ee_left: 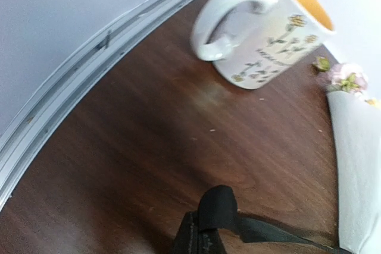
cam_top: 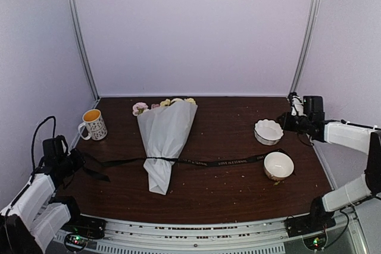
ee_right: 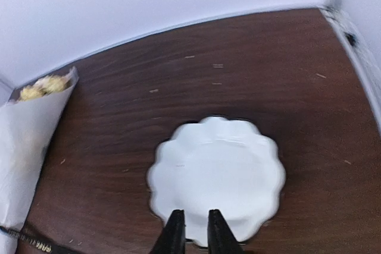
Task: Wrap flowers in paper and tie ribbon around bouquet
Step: Adjust the half-tied ribbon on the folded bouquet.
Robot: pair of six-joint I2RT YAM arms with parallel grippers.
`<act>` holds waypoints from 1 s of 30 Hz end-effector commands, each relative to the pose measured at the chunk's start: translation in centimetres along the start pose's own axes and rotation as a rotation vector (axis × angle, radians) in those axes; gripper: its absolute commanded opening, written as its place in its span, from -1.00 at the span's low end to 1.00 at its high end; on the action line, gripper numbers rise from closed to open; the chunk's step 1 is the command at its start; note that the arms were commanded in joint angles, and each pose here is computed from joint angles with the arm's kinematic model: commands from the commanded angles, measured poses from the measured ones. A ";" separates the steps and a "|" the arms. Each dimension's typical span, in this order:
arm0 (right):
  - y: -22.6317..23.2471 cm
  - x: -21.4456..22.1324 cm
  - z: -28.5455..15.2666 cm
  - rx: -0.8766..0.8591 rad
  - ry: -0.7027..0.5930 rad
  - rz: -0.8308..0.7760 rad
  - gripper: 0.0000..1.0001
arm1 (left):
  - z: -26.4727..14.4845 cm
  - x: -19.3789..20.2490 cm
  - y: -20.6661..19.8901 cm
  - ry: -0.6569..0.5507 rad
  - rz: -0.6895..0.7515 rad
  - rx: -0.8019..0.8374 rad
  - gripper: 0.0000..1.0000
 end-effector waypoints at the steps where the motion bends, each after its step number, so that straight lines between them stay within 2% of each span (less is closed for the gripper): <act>1: 8.9 0.6 0.2 -0.185 0.067 -0.319 -0.59 | -1.4 -0.7 -3.2 -0.080 0.112 0.202 -1.00; 5: 16.3 1.8 -0.3 -0.340 0.083 -0.502 -0.39 | -4.0 -1.6 -7.1 -0.144 0.232 0.376 -1.00; 10: 21.9 2.4 -2.1 -0.452 0.038 -0.637 0.08 | -7.6 -2.3 -12.2 -0.198 0.374 0.586 -1.00; 12: 23.6 2.5 -2.7 -0.483 0.023 -0.669 0.37 | -8.9 -2.5 -14.1 -0.208 0.436 0.638 -1.00; 13: 24.3 2.5 -3.0 -0.491 0.016 -0.684 0.61 | -9.6 -2.3 -15.3 -0.204 0.477 0.671 -1.00; 14: 25.0 2.7 -3.2 -0.497 0.019 -0.705 0.95 | -10.1 -2.3 -16.3 -0.207 0.516 0.692 -1.00; 18: 27.4 3.0 -4.1 -0.467 -0.013 -0.793 1.00 | -12.0 -1.8 -20.8 -0.192 0.684 0.791 -1.00; 23: 28.8 1.8 -5.5 -0.508 -0.149 -0.833 1.00 | -15.7 -1.5 -26.1 -0.224 0.929 0.922 -1.00; 26: 29.5 1.1 -6.5 -0.599 -0.271 -0.813 1.00 | -17.6 -2.5 -27.2 -0.283 0.939 0.984 -1.00; 30: 29.5 0.0 -8.1 -0.682 -0.467 -0.693 1.00 | -18.5 -3.5 -26.3 -0.359 0.903 0.970 -1.00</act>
Point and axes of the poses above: each gripper's point midway between its finger pads, its own z axis out along the fingers, its own y axis along the line the jaws close on, x = y × z, the point moved 9 cm from there along -z, back along the fingers
